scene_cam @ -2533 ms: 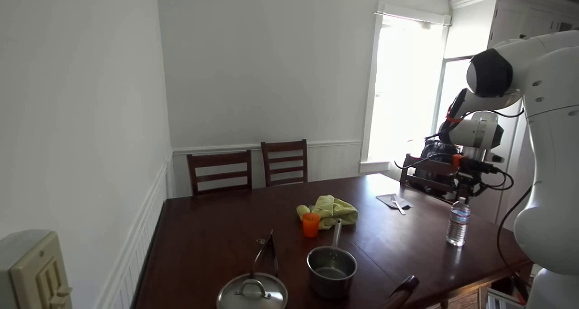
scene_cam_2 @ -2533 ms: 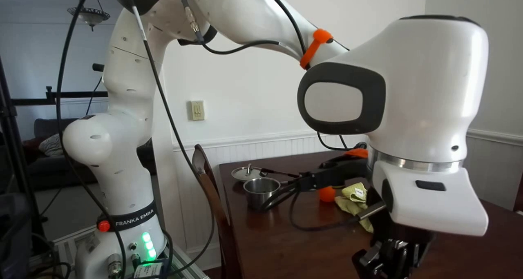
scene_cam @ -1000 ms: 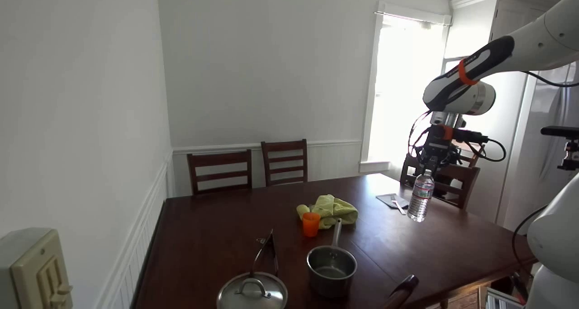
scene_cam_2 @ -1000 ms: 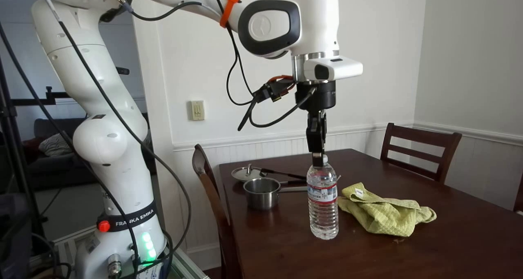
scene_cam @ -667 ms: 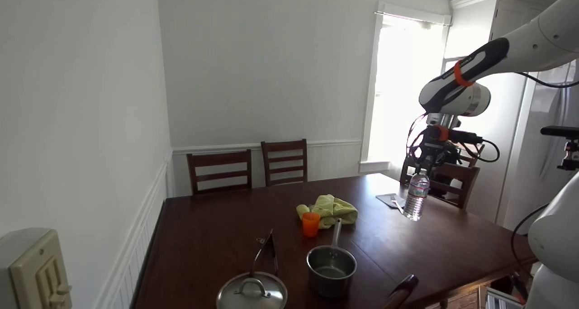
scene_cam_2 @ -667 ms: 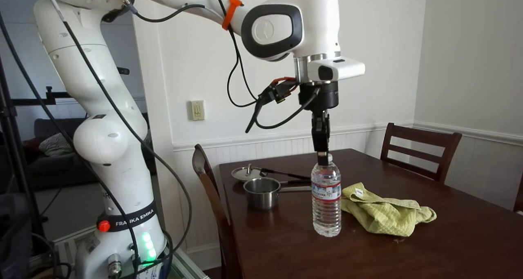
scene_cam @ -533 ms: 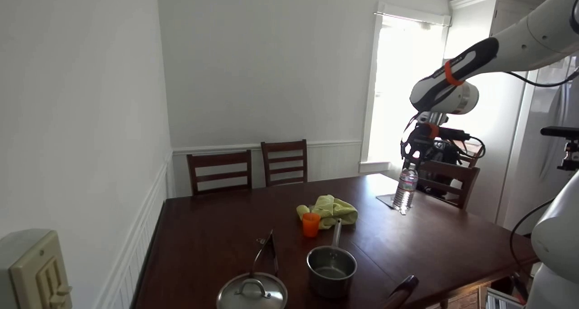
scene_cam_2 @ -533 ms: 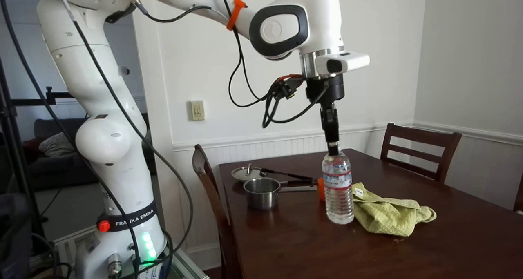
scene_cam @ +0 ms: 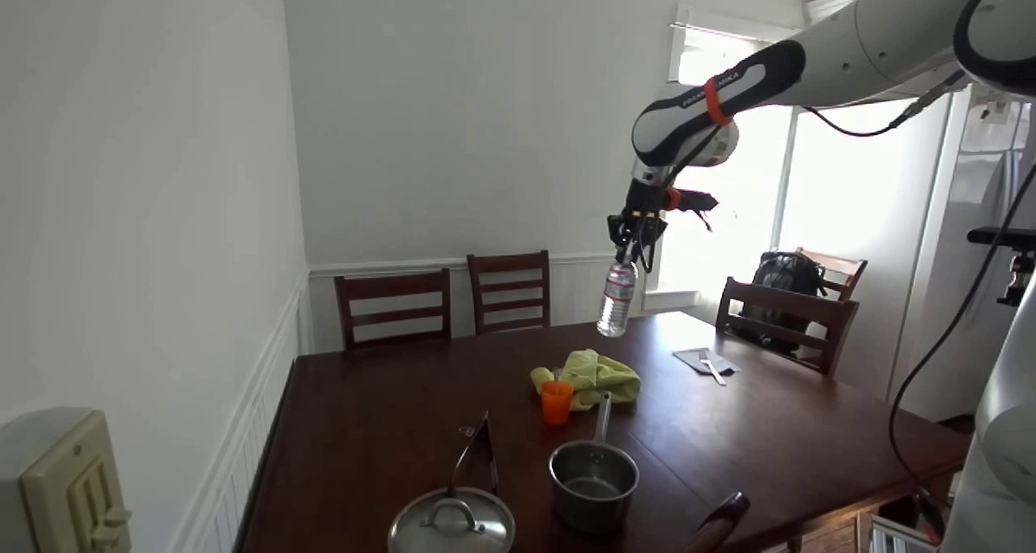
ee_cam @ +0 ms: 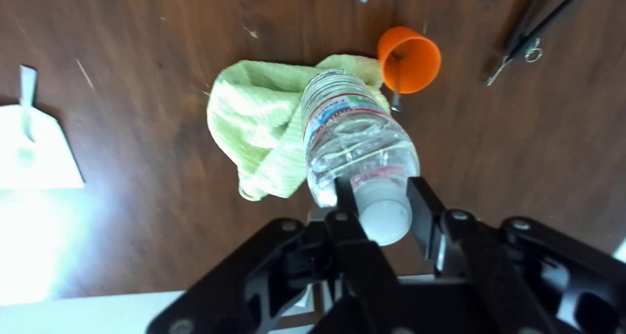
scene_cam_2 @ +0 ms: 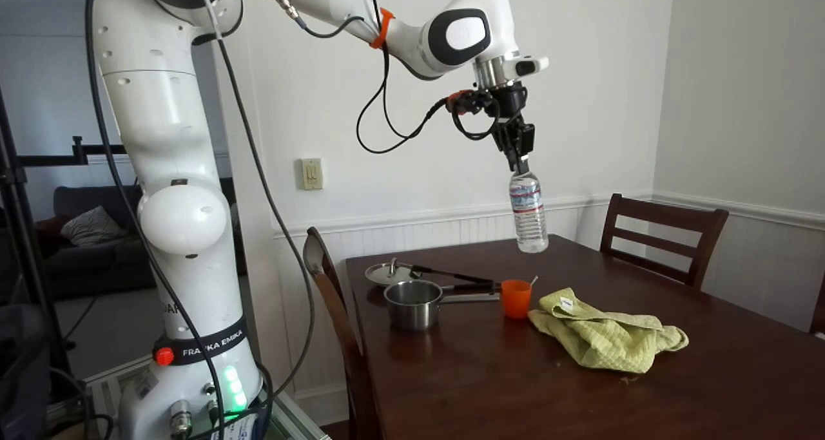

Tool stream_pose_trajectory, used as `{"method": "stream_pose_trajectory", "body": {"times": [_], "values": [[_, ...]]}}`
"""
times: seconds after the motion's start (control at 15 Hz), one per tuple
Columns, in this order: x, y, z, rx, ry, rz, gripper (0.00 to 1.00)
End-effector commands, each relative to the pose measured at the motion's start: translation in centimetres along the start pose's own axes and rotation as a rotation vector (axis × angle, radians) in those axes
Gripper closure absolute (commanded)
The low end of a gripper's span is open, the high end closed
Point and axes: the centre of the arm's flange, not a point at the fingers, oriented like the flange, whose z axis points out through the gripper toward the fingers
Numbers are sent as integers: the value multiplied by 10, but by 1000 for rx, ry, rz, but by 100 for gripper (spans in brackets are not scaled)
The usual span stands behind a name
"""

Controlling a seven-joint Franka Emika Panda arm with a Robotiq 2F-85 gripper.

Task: Move the bottle of water to the left

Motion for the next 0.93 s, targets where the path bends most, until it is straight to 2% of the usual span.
{"method": "stream_pose_trajectory", "body": {"times": [0.0, 0.33, 0.4, 0.47, 0.6, 0.87], "values": [[48, -85, -28, 48, 31, -200, 92], [58, -225, -58, 115, 57, -488, 92], [22, -191, -37, 79, 45, -405, 92], [22, -207, -39, 88, 47, -424, 68], [19, -210, -29, 84, 29, -423, 68], [23, -193, -22, 71, 19, -400, 68]]}}
